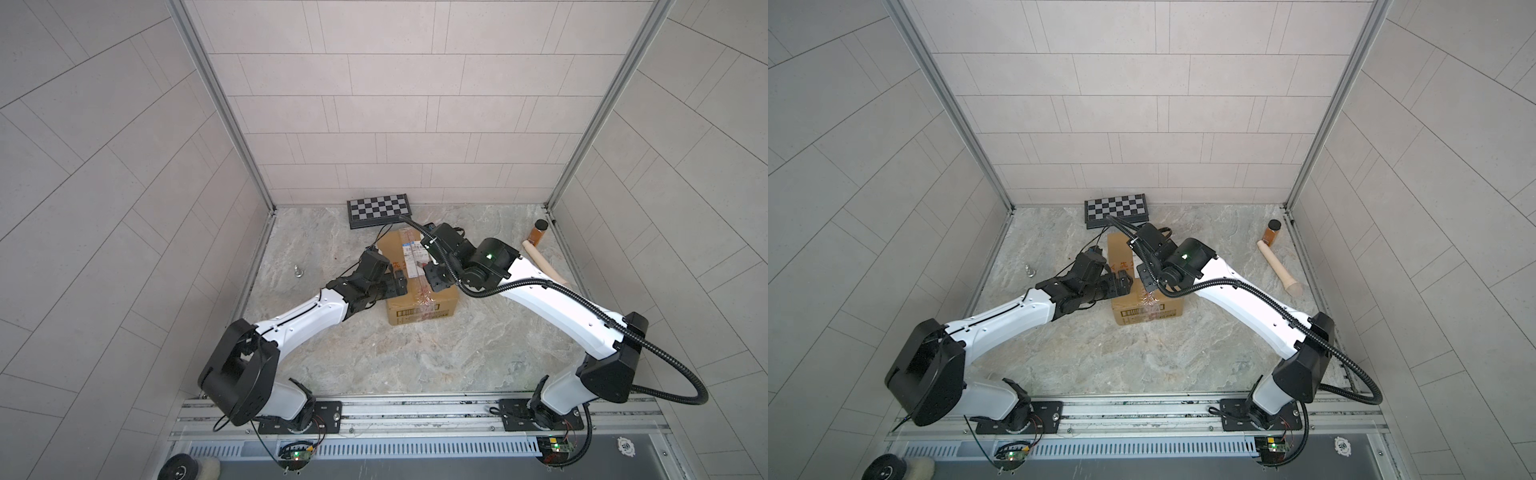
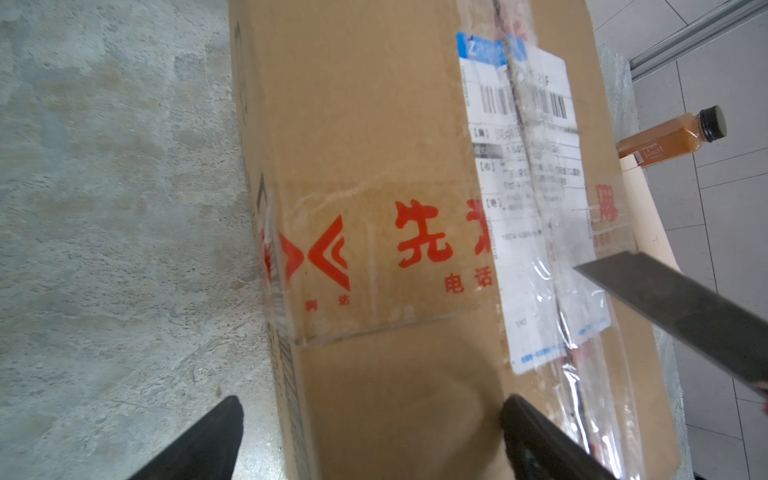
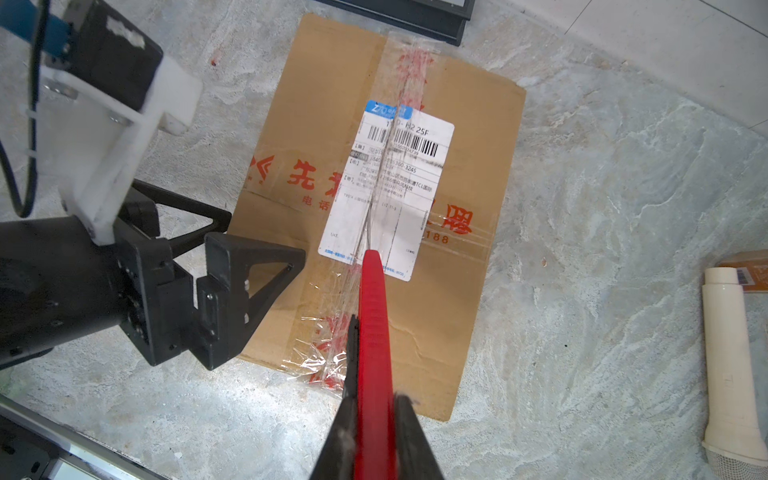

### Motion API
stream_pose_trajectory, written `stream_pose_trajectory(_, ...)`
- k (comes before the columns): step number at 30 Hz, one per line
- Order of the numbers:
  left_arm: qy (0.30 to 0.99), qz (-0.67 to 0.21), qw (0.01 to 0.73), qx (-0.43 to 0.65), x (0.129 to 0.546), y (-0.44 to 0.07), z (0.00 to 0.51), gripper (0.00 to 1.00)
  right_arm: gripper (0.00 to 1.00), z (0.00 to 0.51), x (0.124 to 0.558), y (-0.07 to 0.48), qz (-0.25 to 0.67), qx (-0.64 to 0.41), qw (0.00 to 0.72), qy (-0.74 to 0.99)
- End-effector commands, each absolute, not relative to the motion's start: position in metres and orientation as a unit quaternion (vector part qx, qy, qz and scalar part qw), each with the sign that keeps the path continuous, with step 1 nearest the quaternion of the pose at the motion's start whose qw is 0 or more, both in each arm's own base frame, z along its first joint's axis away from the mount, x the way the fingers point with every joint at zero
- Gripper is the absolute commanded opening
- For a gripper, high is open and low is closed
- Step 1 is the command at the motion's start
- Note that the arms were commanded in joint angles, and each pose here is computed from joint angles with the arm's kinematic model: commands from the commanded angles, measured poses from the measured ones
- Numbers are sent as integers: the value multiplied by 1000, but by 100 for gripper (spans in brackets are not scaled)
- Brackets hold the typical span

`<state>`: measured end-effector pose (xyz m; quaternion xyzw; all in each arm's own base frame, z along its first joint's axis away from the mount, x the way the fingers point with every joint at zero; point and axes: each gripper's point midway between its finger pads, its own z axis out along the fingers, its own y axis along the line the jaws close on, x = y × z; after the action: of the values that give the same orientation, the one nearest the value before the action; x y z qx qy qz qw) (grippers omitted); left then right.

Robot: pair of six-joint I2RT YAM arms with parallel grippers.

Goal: Unpack the express box
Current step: 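Drag the knife blade along the taped seam toward the robot with the right gripper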

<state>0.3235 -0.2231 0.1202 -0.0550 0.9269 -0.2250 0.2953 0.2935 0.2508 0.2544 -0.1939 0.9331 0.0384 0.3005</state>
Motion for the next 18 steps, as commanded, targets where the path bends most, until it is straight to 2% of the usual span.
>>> stream_pose_trajectory(1,955,-160,243,-59,303,-201,76,100,0,245,293,250,23,-201,293,934)
stream_pose_trajectory(18,957,-161,235,-61,300,-201,68,100,0,212,295,266,23,-226,255,940)
